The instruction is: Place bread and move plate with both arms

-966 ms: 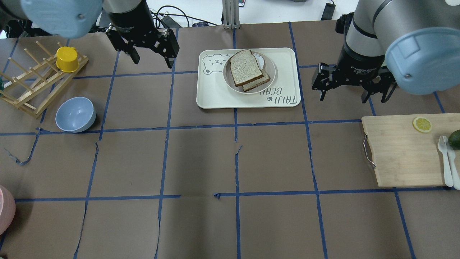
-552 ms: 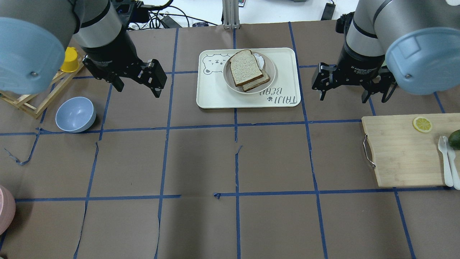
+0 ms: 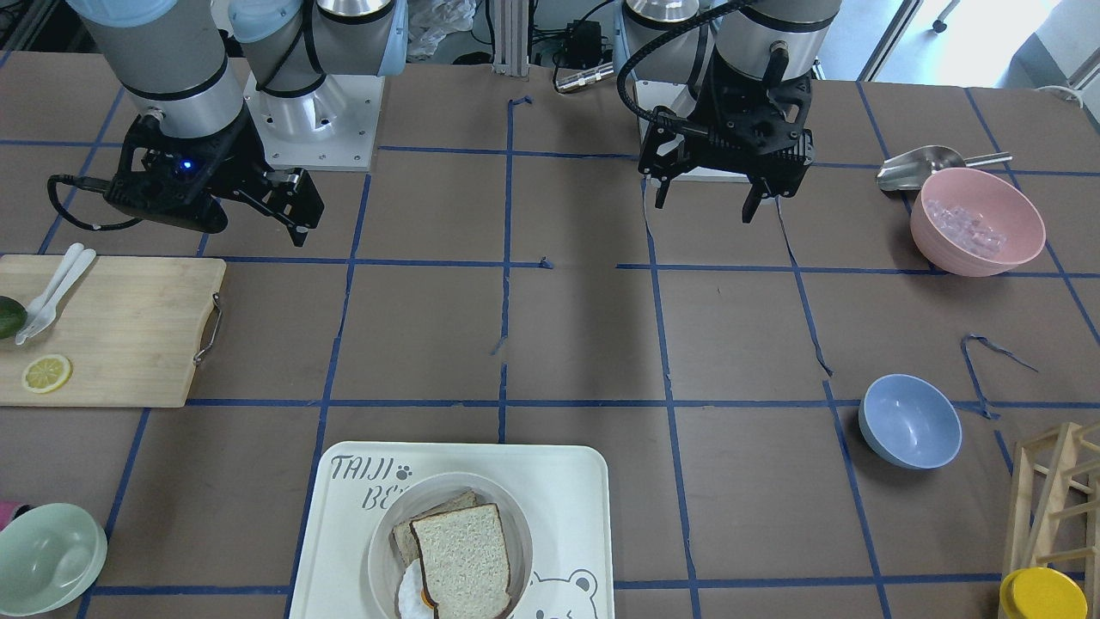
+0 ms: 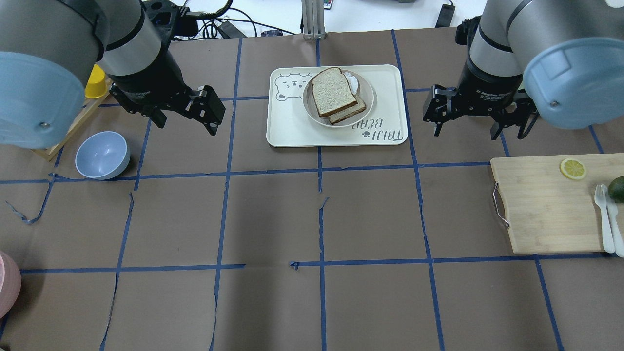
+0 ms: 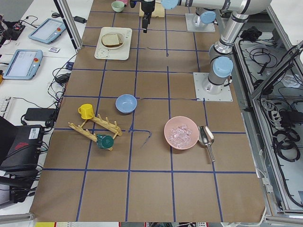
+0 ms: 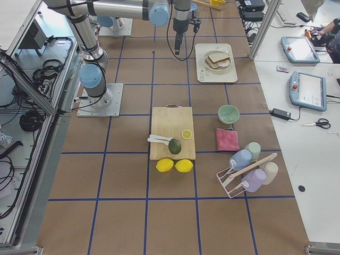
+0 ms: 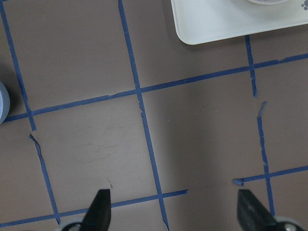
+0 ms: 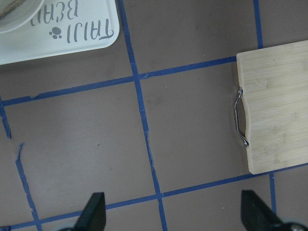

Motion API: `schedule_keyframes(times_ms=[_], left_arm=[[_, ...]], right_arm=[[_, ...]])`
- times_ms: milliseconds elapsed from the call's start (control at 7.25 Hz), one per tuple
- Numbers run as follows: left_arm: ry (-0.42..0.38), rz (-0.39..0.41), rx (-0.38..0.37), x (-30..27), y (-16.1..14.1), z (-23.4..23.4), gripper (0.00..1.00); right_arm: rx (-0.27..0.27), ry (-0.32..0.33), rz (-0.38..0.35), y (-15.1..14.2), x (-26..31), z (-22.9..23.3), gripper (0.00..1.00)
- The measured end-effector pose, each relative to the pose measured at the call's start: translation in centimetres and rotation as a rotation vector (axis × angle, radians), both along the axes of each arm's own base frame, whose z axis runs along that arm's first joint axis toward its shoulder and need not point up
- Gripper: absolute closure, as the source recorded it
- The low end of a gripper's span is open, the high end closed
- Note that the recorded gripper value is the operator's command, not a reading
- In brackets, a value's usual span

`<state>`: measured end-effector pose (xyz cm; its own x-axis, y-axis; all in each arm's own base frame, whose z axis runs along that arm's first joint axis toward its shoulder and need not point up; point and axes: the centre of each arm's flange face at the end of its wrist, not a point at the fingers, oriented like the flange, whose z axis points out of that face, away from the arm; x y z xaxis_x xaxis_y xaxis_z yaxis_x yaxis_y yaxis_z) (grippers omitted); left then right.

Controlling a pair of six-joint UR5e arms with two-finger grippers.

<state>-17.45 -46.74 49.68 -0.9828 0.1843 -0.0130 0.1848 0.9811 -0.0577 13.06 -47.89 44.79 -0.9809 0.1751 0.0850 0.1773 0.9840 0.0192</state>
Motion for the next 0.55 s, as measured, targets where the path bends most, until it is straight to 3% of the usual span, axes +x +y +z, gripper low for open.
schedule_keyframes(times_ms=[552], left_arm=[[0.009, -0.001, -0.004, -0.1, -0.2, -0.1, 0.04]], right_arm=[[0.029, -0.013, 0.009, 1.6, 0.0, 1.7, 0.0]])
